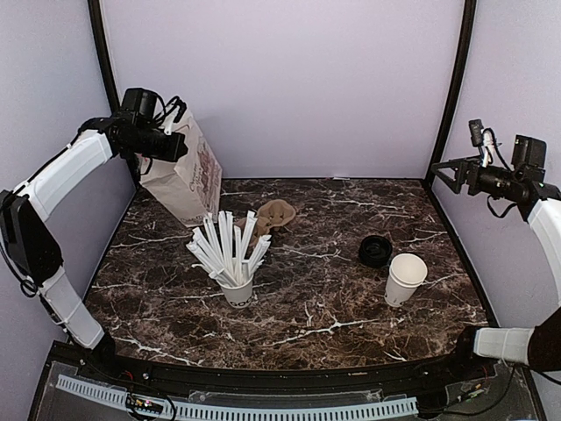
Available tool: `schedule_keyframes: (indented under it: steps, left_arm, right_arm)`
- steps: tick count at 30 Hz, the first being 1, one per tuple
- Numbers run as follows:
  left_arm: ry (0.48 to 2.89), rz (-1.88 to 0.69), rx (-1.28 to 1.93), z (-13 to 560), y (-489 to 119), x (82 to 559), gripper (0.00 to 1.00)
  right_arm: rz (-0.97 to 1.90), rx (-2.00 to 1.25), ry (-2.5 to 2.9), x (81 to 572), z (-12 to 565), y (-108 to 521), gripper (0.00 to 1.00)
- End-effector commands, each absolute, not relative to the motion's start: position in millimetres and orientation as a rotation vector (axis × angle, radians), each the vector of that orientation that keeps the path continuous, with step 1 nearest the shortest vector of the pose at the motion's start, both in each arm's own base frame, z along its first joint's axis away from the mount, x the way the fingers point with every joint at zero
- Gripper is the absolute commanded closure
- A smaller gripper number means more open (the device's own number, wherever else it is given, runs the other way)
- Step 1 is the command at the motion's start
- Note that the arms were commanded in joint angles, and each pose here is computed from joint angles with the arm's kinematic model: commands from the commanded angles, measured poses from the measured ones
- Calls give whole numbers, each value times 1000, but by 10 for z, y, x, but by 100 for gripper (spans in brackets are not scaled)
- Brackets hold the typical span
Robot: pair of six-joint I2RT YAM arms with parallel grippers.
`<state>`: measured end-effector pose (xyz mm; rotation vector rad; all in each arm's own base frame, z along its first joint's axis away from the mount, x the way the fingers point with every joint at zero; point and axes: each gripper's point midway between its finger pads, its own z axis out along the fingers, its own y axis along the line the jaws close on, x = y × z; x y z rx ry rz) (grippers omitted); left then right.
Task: Pack the takeout coffee
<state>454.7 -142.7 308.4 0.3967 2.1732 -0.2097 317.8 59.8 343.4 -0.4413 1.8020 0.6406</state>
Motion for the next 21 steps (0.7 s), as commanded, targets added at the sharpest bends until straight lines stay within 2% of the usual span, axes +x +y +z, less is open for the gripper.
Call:
schedule_keyframes:
  steps: [1,10,17,21]
  left_arm:
    - [2095,-235,471,3348,-1524,4643,100]
    - [2132,-255,475,3450,-1558,4674,100]
    - [2166,-60,442,3688,-1204,4389,100]
    - [2173,-43,472,3724,-1154,4208,100]
  right_arm:
    - [614,-441,1771,3155,3508,578,1]
    - [619,-441,1770,3144,3510,586,1]
    - [628,-440,1769,3138,3487,594,1]
    - [643,-433,1772,3156,3486,595,1]
